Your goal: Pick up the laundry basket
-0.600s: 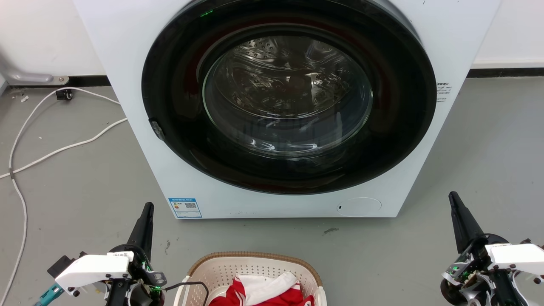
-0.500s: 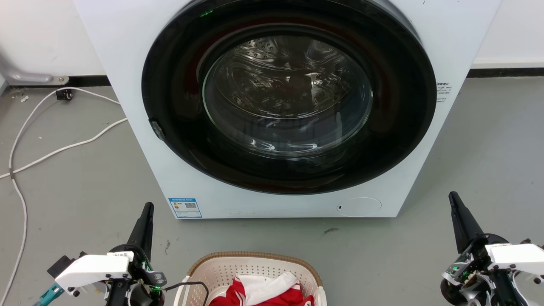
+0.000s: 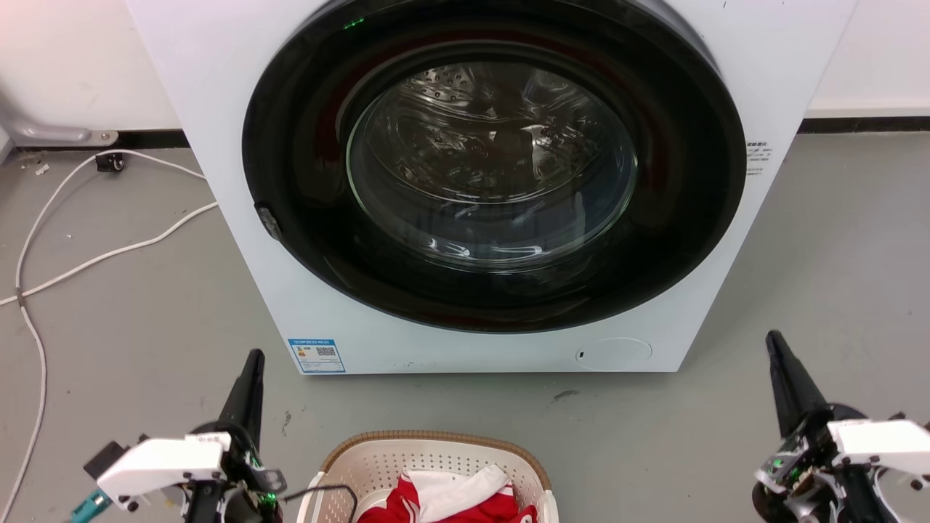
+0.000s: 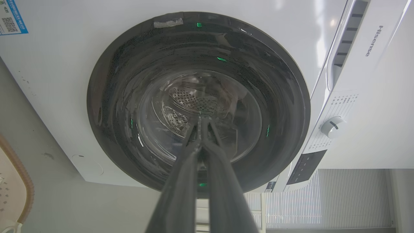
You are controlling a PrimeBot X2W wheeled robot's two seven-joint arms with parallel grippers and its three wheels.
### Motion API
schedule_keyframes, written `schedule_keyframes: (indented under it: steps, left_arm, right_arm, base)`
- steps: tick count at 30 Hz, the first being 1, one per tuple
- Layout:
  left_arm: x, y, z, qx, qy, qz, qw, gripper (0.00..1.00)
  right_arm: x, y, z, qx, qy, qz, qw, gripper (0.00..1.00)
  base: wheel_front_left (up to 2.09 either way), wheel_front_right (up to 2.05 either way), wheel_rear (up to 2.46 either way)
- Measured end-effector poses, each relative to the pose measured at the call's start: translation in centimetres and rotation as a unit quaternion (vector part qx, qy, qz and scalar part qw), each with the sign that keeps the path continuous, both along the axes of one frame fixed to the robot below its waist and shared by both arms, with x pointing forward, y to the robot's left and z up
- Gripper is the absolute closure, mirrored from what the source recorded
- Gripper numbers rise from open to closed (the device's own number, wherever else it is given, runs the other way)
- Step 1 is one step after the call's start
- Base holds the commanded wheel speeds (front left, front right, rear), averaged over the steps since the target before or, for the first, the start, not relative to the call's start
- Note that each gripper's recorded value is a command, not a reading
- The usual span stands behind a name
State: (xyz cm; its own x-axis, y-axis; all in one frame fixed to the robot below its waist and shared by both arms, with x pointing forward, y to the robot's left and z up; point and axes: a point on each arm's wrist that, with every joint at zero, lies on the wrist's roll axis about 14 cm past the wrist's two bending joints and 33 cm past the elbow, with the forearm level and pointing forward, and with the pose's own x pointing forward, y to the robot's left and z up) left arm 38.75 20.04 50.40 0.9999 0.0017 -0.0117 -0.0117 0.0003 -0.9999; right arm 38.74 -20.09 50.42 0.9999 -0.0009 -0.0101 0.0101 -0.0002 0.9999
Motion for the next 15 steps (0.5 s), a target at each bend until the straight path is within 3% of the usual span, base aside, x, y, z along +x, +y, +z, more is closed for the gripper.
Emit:
schedule_keyframes:
  steps: [9,15]
  left_arm:
    - [-0.4,-0.8,-0.9,-0.001,0.014,0.000,1.000,0.00]
    - [-0.1,-1.1,0.0,0.025,-0.001,0.002,1.000,0.00]
  right_arm:
    - [-0.5,0.4,-1.0,-0.005,0.015,-0.005,1.000,0.00]
    - [-0.4,0.5,-0.5,-0.034,0.007,-0.009,0.999,0.00]
  base:
    - [0.00,0.00,0.00]
    - [0.00,0.00,0.00]
